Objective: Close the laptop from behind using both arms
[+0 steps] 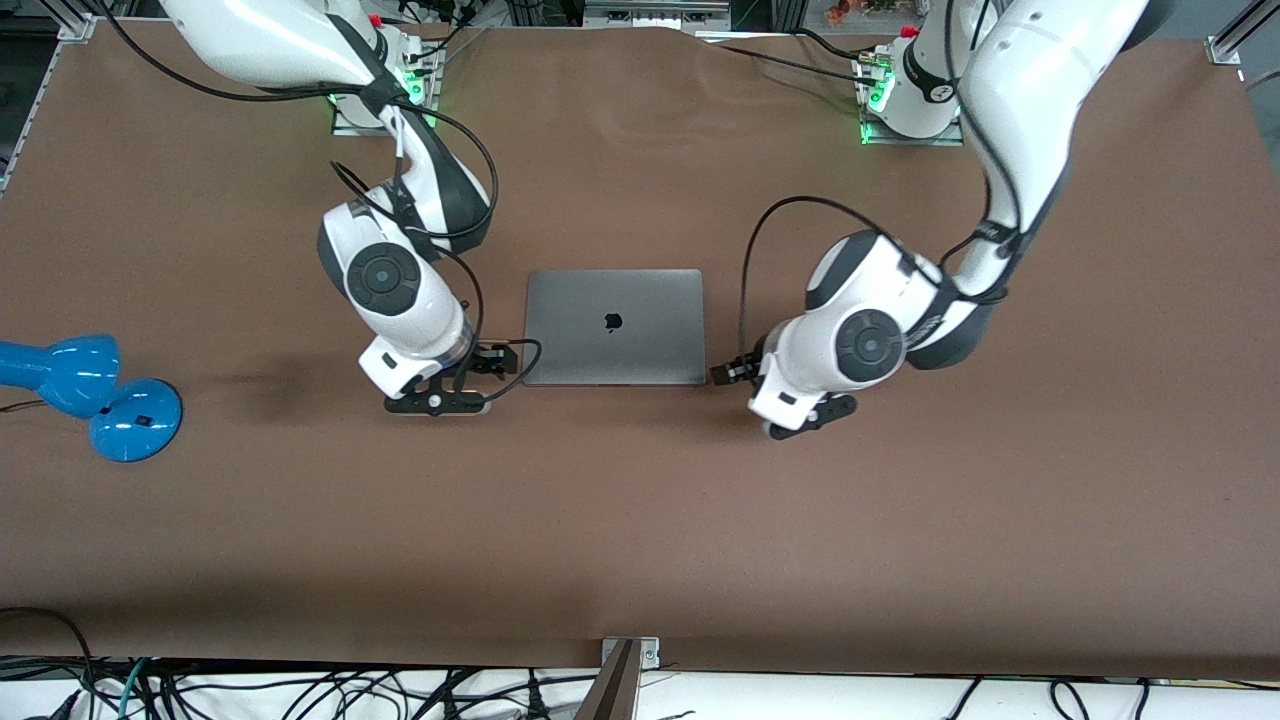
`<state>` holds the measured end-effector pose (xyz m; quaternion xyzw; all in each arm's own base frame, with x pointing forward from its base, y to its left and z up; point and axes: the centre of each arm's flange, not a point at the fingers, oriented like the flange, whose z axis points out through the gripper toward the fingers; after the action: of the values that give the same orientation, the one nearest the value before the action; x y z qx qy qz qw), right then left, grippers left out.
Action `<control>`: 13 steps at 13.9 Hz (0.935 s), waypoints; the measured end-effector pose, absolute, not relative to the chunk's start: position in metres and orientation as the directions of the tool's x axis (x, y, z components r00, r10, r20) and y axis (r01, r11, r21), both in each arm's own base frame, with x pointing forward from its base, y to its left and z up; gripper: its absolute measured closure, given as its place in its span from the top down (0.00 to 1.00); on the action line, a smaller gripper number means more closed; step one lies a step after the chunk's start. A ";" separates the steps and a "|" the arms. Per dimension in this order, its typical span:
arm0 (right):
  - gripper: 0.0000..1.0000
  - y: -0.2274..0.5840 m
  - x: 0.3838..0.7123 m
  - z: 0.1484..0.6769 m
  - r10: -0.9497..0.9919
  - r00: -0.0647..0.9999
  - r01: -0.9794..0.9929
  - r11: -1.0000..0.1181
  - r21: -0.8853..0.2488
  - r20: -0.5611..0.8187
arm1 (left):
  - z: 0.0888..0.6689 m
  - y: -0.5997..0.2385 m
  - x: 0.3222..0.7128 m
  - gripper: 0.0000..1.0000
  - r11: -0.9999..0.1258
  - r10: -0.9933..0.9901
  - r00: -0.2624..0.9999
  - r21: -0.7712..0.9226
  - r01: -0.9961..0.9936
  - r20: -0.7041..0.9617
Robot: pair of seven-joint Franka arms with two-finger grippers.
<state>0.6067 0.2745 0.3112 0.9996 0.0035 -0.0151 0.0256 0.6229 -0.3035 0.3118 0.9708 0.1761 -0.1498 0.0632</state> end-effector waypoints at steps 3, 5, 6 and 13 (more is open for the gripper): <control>1.00 0.239 0.613 0.334 -0.015 0.997 -0.012 -0.999 0.043 -0.072 | 0.356 -0.260 0.630 1.00 -0.944 0.293 0.911 0.065 0.324 -0.291; 1.00 0.208 0.620 0.356 0.006 0.995 0.008 -1.000 0.013 -0.097 | 0.384 -0.231 0.633 1.00 -0.954 0.263 0.925 0.066 0.291 -0.274; 1.00 0.191 0.623 0.371 0.008 0.995 0.009 -1.000 0.008 -0.098 | 0.398 -0.215 0.635 1.00 -0.958 0.253 0.931 0.068 0.279 -0.262; 1.00 0.062 0.599 0.488 0.059 0.989 0.066 -0.997 0.044 -0.135 | 0.486 -0.125 0.603 1.00 -0.993 0.116 0.980 0.007 0.119 -0.162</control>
<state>0.5988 0.0619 0.4884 0.9970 0.0314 -0.0668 0.0242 0.6034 -0.1245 0.4863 0.9949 0.0591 -0.0810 0.0082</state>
